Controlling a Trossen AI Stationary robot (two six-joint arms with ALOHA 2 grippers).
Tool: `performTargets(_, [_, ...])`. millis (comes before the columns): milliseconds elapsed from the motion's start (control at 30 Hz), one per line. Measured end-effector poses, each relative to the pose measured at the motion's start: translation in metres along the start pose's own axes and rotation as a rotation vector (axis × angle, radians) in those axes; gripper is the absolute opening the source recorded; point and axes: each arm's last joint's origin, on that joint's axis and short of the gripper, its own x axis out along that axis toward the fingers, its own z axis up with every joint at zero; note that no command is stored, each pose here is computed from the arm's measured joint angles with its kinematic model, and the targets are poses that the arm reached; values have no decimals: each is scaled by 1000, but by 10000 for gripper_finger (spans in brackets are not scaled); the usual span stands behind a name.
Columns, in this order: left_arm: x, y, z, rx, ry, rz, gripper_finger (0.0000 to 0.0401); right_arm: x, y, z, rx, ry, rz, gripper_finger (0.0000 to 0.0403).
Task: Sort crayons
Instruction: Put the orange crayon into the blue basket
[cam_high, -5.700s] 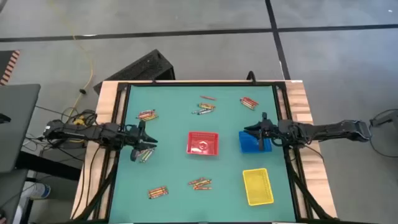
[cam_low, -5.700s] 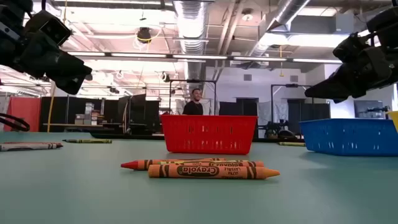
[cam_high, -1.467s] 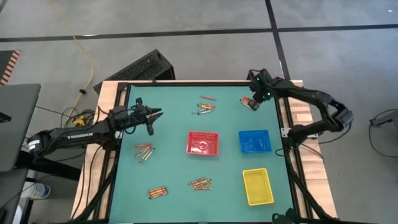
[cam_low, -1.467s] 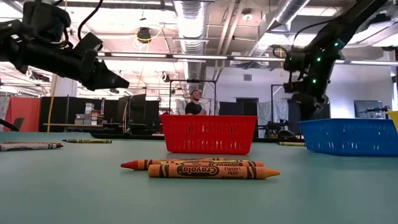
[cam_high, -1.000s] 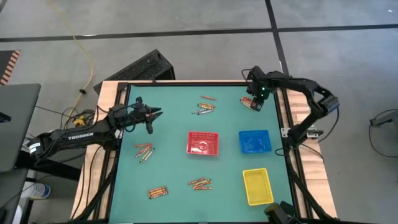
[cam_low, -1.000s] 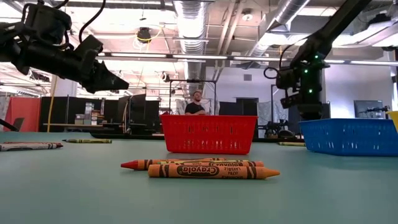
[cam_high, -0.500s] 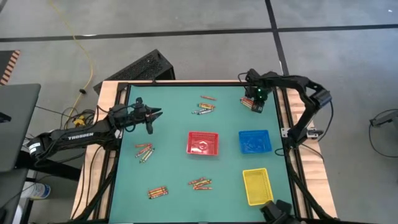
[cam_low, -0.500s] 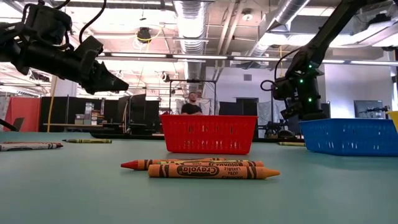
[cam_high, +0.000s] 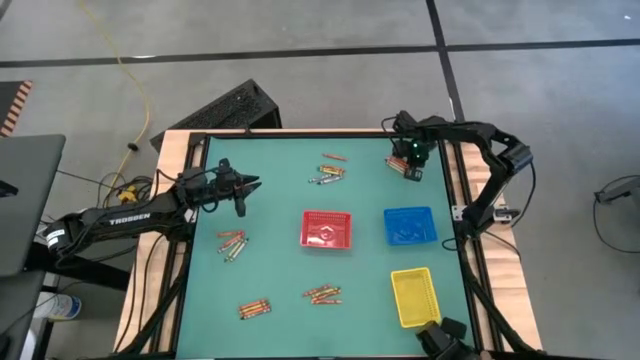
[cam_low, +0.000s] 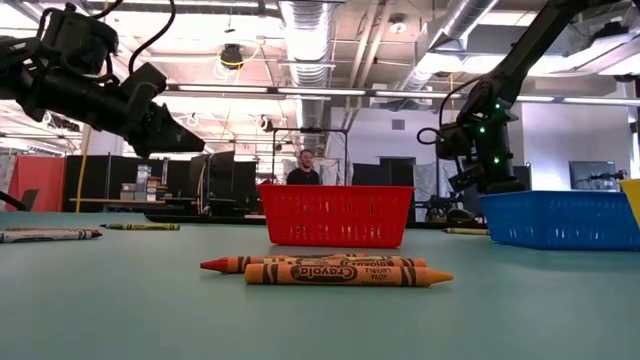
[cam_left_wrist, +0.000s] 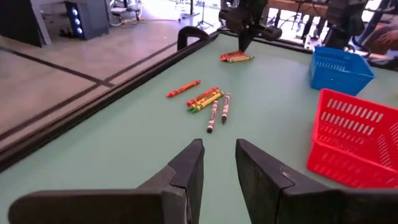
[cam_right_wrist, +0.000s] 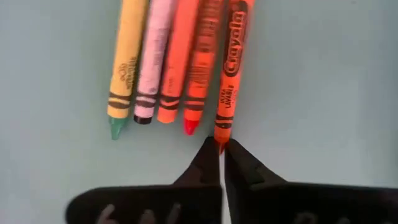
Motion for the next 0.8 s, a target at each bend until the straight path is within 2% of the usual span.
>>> performTargets(200, [0, -1, -2, -64, 25, -53, 83, -13, -10, 7, 71, -14, 0, 2])
performTargets(433, [0, -2, -4, -107, 46, -64, 83, -35, -8, 13, 68, -11, 4, 1])
performTargets(633, [0, -2, -4, -110, 49, -61, 83, -73, 15, 13, 39, -94, -38, 0])
performTargets(800, [0, -2, -4, -107, 52, -59, 83, -111, 49, 12, -8, -204, -71, 0])
